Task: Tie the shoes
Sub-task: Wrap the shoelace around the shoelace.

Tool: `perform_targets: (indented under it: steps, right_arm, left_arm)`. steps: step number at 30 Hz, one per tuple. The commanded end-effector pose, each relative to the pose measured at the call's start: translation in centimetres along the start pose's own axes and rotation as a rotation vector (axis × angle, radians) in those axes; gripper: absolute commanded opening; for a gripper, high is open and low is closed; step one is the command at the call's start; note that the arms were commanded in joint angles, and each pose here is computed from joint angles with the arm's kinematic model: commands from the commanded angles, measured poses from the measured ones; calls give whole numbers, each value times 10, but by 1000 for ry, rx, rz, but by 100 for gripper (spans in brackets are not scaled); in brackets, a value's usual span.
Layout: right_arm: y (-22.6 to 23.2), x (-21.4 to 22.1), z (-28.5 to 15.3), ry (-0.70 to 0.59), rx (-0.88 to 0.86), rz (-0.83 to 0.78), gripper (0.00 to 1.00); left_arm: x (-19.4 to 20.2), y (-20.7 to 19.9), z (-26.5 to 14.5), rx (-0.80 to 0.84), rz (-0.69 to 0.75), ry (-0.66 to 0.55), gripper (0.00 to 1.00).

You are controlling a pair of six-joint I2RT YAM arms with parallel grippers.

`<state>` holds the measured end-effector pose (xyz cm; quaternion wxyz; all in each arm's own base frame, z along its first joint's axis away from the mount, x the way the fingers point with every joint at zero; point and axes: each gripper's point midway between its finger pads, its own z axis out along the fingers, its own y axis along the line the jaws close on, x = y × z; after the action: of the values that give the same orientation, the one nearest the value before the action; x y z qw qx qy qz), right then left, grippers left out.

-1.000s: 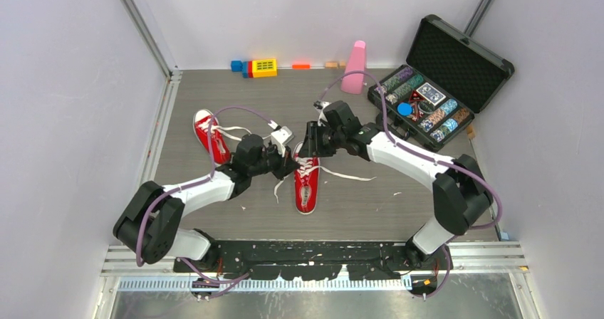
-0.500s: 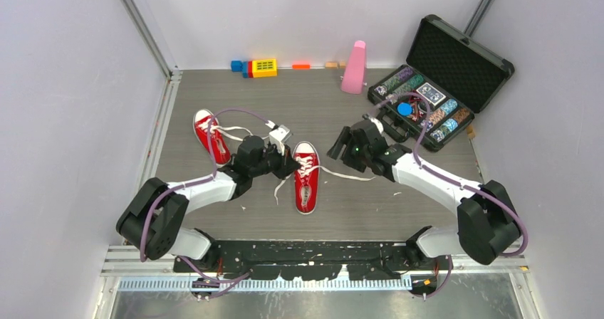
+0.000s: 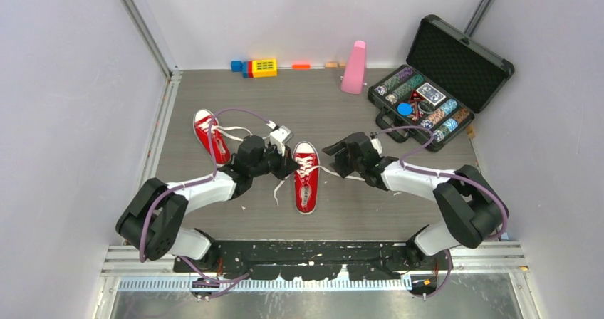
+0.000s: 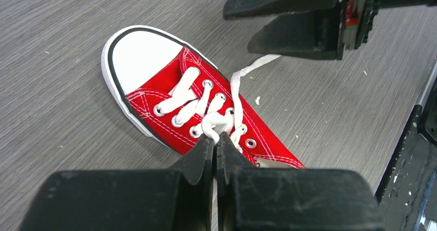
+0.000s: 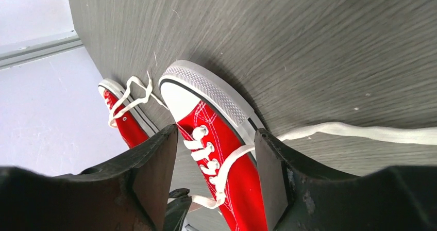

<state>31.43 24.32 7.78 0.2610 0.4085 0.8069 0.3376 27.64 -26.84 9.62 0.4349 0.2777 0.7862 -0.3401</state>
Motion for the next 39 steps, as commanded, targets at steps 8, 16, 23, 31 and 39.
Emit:
perform_targets:
  steps: [8, 16, 23, 31, 39]
  right_arm:
    - [7, 7, 1, -57, -39, 147, 61]
    - [-4, 11, 7, -75, -18, 181, 60]
    - [-8, 18, 13, -62, -9, 201, 60]
    - [-11, 19, -4, -92, -10, 185, 60]
    - [-20, 19, 3, -113, 11, 204, 61]
  left_arm:
    - [-25, -8, -6, 27, 70, -85, 0]
    - [-28, -10, -10, 29, 83, -89, 0]
    - [-26, -11, -9, 36, 81, -82, 0]
    - [-27, -12, -9, 39, 81, -80, 0]
    - [-25, -14, -8, 45, 86, -73, 0]
